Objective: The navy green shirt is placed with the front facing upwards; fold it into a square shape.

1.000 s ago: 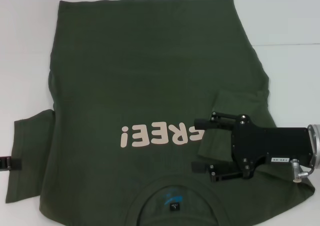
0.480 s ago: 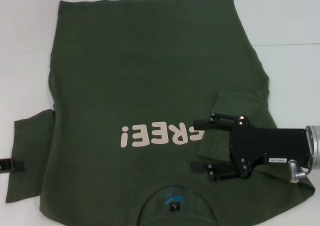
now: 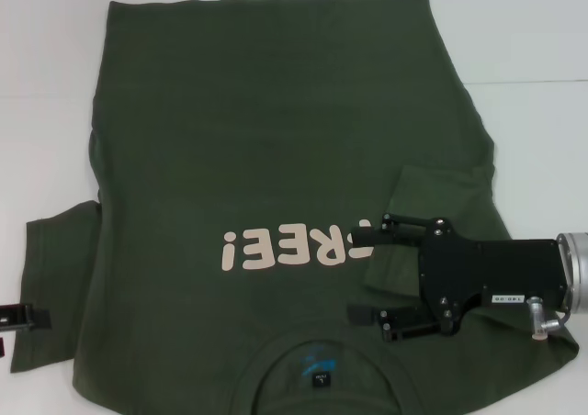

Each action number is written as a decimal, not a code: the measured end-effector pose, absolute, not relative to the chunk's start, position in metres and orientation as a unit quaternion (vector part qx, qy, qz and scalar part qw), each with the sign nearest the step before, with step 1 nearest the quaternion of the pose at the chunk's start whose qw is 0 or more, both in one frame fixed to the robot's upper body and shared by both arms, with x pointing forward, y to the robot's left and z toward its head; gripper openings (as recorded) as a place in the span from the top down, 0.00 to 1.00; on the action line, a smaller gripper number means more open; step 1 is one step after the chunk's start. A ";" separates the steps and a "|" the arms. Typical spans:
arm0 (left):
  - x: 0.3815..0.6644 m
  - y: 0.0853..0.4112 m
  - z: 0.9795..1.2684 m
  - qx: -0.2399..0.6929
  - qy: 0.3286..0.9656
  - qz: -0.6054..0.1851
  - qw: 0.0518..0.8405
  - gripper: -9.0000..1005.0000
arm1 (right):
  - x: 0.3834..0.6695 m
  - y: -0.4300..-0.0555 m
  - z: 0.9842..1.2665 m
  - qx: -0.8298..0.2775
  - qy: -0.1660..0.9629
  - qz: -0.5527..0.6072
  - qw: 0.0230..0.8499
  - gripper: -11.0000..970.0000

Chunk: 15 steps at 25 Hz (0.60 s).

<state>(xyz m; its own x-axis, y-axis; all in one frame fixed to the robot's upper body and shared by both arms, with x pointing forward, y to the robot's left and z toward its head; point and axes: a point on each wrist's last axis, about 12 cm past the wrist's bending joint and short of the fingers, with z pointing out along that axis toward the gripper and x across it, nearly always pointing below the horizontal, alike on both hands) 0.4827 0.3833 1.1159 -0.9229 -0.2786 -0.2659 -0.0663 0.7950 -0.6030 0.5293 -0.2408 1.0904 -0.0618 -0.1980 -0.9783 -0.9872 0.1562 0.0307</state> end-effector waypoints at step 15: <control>0.489 0.380 1.105 -0.096 0.935 -0.299 0.165 0.07 | 0.532 -0.243 1.092 -0.505 0.617 0.413 0.440 0.04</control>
<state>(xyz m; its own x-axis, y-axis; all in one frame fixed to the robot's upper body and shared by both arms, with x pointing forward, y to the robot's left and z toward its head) 0.4893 0.3804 1.1047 -0.9271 -0.2781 -0.2513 -0.0806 0.8027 -0.5910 0.5325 -0.2430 1.0921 -0.1034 -0.2597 -0.9601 -0.9866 0.1489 0.0660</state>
